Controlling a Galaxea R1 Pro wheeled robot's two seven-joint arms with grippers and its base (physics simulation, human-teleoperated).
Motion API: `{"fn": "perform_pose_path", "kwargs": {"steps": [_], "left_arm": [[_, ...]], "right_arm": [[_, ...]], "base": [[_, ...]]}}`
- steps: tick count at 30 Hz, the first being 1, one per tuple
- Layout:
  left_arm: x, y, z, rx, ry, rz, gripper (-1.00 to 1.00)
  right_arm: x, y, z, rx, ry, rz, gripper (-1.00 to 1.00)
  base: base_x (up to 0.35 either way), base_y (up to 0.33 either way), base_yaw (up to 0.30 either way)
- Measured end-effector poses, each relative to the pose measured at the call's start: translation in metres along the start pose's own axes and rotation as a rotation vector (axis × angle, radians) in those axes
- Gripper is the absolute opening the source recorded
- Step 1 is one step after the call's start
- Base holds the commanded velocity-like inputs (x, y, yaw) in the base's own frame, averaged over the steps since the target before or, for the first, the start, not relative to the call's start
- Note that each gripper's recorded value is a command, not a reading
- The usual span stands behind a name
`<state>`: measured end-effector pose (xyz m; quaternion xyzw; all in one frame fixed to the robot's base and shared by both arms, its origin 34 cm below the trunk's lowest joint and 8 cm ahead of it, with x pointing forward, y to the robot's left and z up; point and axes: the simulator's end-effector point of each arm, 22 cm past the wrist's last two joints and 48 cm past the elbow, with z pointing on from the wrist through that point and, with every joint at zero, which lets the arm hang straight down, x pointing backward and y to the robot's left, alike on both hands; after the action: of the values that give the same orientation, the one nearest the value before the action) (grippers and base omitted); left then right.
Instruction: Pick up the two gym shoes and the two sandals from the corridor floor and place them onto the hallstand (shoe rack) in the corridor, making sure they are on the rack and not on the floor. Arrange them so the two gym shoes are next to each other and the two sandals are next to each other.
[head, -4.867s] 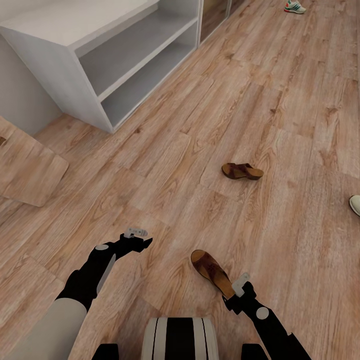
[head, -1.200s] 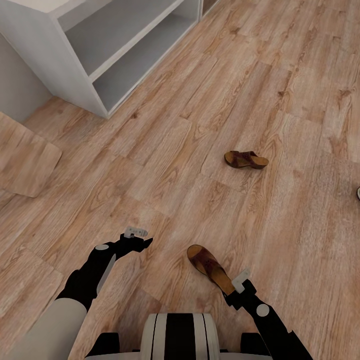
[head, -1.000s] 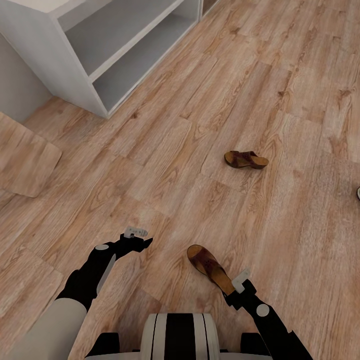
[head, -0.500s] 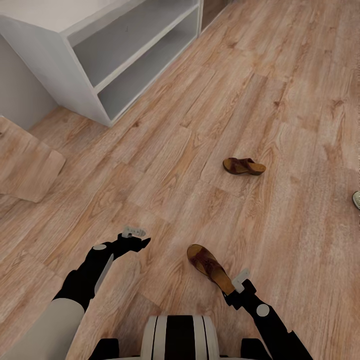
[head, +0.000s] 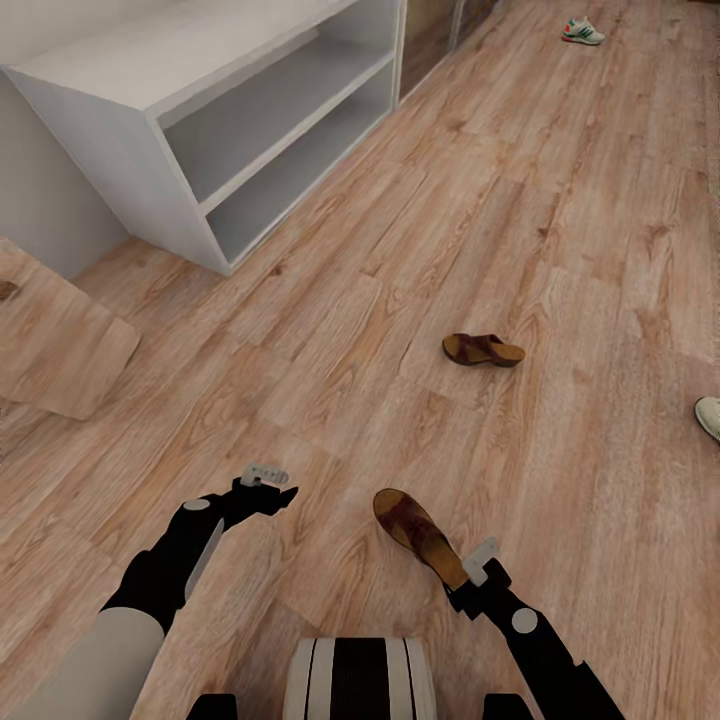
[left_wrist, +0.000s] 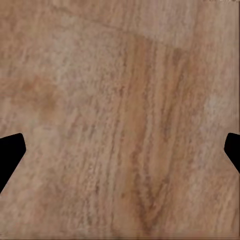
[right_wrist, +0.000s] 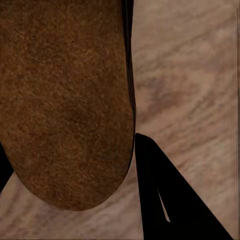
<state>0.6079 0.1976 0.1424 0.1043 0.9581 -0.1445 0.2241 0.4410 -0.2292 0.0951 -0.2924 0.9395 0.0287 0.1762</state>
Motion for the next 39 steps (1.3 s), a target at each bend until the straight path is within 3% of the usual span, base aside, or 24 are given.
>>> {"fn": "perform_pose_path", "kwargs": {"steps": [3, 4, 5, 6, 7, 17, 24, 32, 36, 39], "left_arm": [[-0.002, -0.001, -0.004, -0.002, -0.004, 0.004, 1.00], [0.034, -0.001, -0.006, -0.009, 0.052, -0.016, 1.00], [0.042, -0.002, -0.007, -0.009, 0.065, -0.022, 1.00], [0.059, -0.002, -0.007, -0.010, 0.100, -0.035, 1.00], [0.063, -0.002, -0.008, -0.010, 0.107, -0.039, 1.00], [0.067, 0.002, -0.016, -0.045, 0.042, -0.015, 1.00], [0.074, 0.011, -0.024, -0.099, -0.004, -0.007, 1.00], [0.083, 0.010, -0.036, -0.123, -0.057, 0.000, 1.00], [0.092, 0.014, -0.046, -0.163, -0.076, -0.011, 1.00], [0.100, 0.018, -0.058, -0.208, -0.096, -0.035, 1.00]], "right_arm": [[-0.013, 0.004, -0.002, -0.001, -0.021, 0.007, -1.00], [-0.016, 0.000, -0.003, 0.012, -0.030, 0.041, -1.00], [-0.017, -0.007, -0.005, 0.025, -0.037, 0.073, -1.00], [-0.016, -0.021, -0.009, 0.050, -0.053, 0.157, -1.00], [-0.019, -0.024, -0.011, 0.055, -0.063, 0.176, -1.00], [-0.035, -0.038, -0.025, 0.080, -0.119, 0.193, -1.00], [-0.055, -0.054, -0.040, 0.115, -0.236, 0.179, -1.00], [-0.039, -0.094, -0.066, 0.213, -0.281, 0.269, -1.00], [-0.018, -0.097, -0.078, 0.240, -0.285, 0.308, -1.00], [-0.007, -0.088, -0.086, 0.239, -0.305, 0.319, -1.00]], "base": [[0.000, 0.000, -0.016], [0.000, 0.000, -0.063], [0.000, 0.000, -0.076], [0.000, 0.000, -0.078], [0.000, 0.000, -0.078], [0.000, 0.000, -0.080], [0.000, 0.000, -0.080], [0.000, 0.000, -0.080], [0.000, 0.000, -0.080], [0.000, 0.000, -0.080]]}}
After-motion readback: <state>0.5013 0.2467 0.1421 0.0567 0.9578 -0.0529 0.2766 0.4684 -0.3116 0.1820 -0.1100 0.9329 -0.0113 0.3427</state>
